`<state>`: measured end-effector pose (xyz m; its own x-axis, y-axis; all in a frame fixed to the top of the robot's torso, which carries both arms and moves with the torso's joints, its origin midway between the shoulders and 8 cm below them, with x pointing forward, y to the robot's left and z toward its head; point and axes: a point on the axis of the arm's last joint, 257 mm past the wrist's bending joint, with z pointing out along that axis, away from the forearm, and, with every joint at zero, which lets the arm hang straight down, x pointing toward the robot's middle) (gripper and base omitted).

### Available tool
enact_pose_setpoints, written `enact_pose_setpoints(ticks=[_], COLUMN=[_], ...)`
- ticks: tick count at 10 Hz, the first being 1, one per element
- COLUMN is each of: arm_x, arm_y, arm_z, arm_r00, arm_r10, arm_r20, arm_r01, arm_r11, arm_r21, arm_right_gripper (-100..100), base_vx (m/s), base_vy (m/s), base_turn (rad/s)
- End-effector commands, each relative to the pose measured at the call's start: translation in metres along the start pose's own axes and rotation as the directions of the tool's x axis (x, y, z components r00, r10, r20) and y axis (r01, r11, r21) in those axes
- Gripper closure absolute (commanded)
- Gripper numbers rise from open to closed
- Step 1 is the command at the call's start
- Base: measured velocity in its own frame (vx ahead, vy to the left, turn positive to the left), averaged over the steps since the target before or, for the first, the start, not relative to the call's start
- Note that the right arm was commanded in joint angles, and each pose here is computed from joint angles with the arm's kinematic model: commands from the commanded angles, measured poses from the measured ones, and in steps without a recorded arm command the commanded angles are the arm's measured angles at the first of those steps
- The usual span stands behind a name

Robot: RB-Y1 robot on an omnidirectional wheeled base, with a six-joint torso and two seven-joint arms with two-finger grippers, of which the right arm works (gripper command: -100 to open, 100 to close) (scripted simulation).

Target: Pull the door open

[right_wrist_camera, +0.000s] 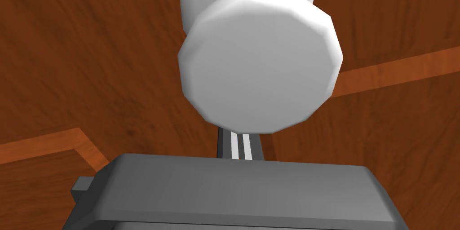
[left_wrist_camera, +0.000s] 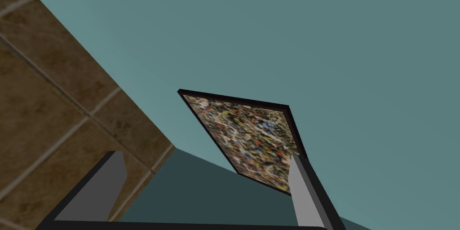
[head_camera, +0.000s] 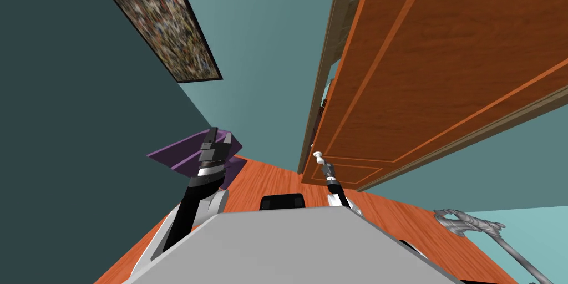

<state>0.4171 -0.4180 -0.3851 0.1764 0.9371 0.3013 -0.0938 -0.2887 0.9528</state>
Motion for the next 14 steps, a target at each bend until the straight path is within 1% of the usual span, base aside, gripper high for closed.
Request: enact_pose_setpoints(ticks=[1,3,5,6,8,9,11,12,13,14], arm_x=[0.002,0.004,0.007,0.007,0.011,0.011,0.016,0.016,0.018,0.018], arm_y=[-0.001,-0.001,-0.002,-0.002,-0.004,-0.004,-0.005,-0.005,-0.006,-0.006], arm_z=[0.0006,0.0014,0.0023,0.0023,0.0032,0.0032,0.0042,0.0042,0.0047,0.0047], arm_r00=[0.999,0.993,0.980,0.979,0.956,0.952,0.920,0.913,0.891,0.888], arm_r10=[0.053,0.119,0.198,0.206,0.293,0.305,0.392,0.408,0.454,0.459], arm_r20=[0.003,0.006,0.009,0.009,0.013,0.013,0.017,0.017,0.019,0.019], arm_r01=[-0.053,-0.119,-0.198,-0.206,-0.293,-0.305,-0.392,-0.408,-0.453,-0.459], arm_r11=[0.999,0.993,0.980,0.979,0.956,0.952,0.920,0.913,0.891,0.888], arm_r21=[-0.001,-0.003,-0.006,-0.006,-0.009,-0.009,-0.013,-0.013,-0.015,-0.015], arm_right_gripper=[-100,-100,-100,-100,-100,-100,-100,-100,-100,-100], base_vx=[-0.057,-0.062,-0.075,-0.049,-0.059,-0.057,-0.060,-0.059,-0.054,-0.044], base_vy=[-0.042,-0.004,0.029,0.000,-0.014,-0.014,-0.016,-0.011,-0.004,-0.005], base_turn=[0.006,0.046,0.034,0.015,0.036,0.013,0.034,0.020,0.032,0.015])
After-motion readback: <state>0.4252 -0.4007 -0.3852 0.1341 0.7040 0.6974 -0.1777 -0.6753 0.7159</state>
